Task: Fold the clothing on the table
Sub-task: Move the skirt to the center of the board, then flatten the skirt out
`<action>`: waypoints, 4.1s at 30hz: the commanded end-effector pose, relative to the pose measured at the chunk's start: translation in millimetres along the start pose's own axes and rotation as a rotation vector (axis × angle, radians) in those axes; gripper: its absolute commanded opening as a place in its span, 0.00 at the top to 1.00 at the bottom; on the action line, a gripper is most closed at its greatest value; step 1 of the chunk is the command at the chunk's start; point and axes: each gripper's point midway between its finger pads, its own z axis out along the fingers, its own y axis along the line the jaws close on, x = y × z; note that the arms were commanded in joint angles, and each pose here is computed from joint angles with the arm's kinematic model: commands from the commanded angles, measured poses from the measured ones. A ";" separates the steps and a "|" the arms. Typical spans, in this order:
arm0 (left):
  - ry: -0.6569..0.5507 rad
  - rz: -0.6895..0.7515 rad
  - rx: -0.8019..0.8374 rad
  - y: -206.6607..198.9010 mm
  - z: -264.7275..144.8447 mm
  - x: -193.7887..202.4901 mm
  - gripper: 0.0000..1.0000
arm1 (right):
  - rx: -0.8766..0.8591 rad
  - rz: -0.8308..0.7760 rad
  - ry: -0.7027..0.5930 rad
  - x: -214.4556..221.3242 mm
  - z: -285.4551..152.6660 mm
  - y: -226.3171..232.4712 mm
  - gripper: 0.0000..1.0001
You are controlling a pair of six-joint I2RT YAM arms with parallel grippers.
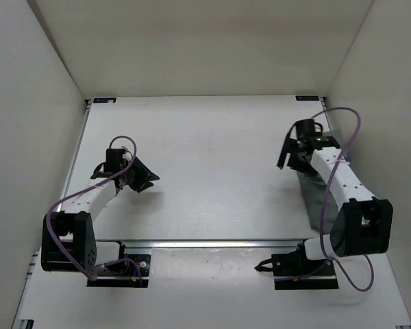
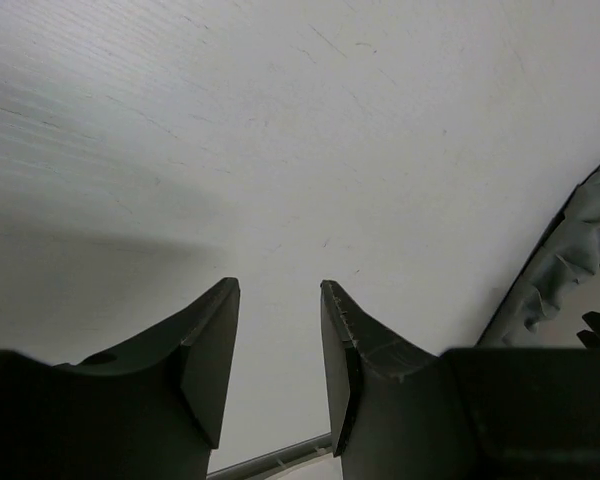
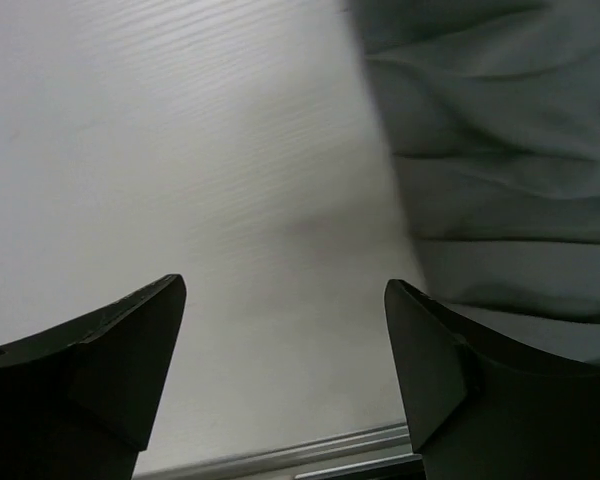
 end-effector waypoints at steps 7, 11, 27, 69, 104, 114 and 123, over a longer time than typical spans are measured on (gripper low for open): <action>0.012 0.020 0.036 -8.1 0.6 4.2 0.51 | 0.199 0.243 0.045 8.1 54.8 -118.0 0.22; 0.004 0.019 0.041 -12.2 -1.3 0.4 0.51 | 0.193 0.226 0.184 24.0 85.7 -110.9 0.29; -0.060 0.049 0.106 -39.3 -29.6 -31.2 0.50 | -0.604 -0.186 -0.254 -90.7 -143.3 177.7 1.00; 0.276 0.136 0.122 -146.9 118.8 45.6 1.00 | -0.429 0.084 0.236 -35.1 82.2 79.7 1.00; 0.164 0.067 0.264 -88.6 0.8 -11.5 0.40 | -0.714 -0.157 0.112 52.0 -47.6 151.7 0.43; 0.042 0.195 -0.029 -43.1 11.7 -22.2 0.37 | -0.682 -0.215 0.183 100.0 -51.8 220.8 0.50; -0.115 0.237 -0.196 -40.7 17.3 -118.5 0.32 | -0.696 -0.018 0.285 162.9 -61.5 292.5 0.47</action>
